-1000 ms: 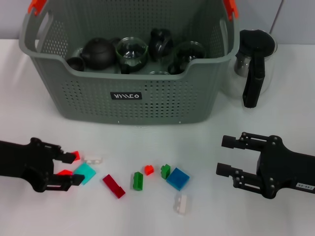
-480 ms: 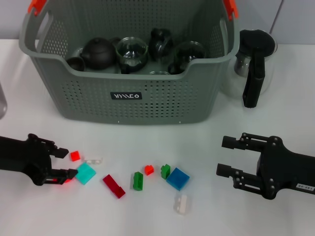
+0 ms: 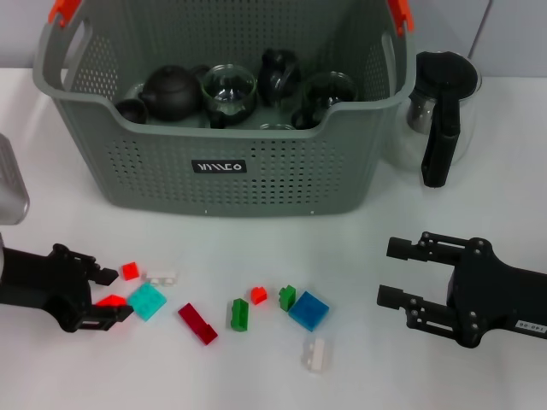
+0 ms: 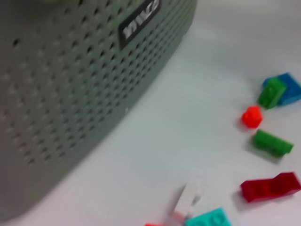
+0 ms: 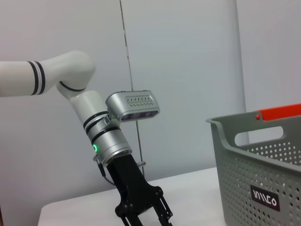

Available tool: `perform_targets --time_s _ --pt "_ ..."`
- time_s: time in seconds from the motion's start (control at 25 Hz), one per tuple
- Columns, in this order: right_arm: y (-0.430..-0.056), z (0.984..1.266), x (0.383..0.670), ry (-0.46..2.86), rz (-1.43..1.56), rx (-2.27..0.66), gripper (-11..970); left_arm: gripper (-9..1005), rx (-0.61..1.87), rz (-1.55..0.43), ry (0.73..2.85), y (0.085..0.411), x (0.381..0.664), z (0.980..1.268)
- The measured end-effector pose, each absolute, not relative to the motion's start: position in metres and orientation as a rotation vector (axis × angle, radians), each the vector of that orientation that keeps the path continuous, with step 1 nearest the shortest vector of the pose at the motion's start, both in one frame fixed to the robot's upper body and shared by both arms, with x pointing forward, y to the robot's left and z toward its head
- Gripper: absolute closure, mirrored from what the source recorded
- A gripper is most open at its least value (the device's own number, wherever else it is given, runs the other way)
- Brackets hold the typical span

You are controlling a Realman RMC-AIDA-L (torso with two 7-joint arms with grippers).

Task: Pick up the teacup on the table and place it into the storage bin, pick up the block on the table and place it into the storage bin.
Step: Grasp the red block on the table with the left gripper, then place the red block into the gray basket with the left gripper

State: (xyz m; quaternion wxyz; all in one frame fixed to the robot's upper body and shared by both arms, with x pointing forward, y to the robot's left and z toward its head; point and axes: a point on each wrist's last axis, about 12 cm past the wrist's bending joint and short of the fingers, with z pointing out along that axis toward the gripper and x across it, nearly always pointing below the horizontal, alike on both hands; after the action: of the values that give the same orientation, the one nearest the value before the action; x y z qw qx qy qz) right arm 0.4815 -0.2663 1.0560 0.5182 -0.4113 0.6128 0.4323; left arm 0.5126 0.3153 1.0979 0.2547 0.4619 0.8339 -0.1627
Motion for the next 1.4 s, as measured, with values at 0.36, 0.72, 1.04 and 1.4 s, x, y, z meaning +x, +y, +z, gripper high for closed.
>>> perform_targets --time_s 0.36,0.72,1.04,1.4 --pt "-0.266 1.055 0.482 1.475 1.035 -0.988 331 463 1.240 -0.426 2.295 0.317 0.512 1.091" --pt "-0.266 1.055 0.482 1.477 1.036 -0.986 332 489 1.173 -0.433 2.332 0.320 0.513 1.090" --pt "-0.266 1.055 0.482 1.477 1.038 -0.988 332 661 1.180 -0.457 2.356 0.316 0.516 1.089" --pt "-0.266 1.056 0.482 1.472 1.040 -0.986 331 813 1.134 -0.550 2.291 0.320 0.514 1.110"
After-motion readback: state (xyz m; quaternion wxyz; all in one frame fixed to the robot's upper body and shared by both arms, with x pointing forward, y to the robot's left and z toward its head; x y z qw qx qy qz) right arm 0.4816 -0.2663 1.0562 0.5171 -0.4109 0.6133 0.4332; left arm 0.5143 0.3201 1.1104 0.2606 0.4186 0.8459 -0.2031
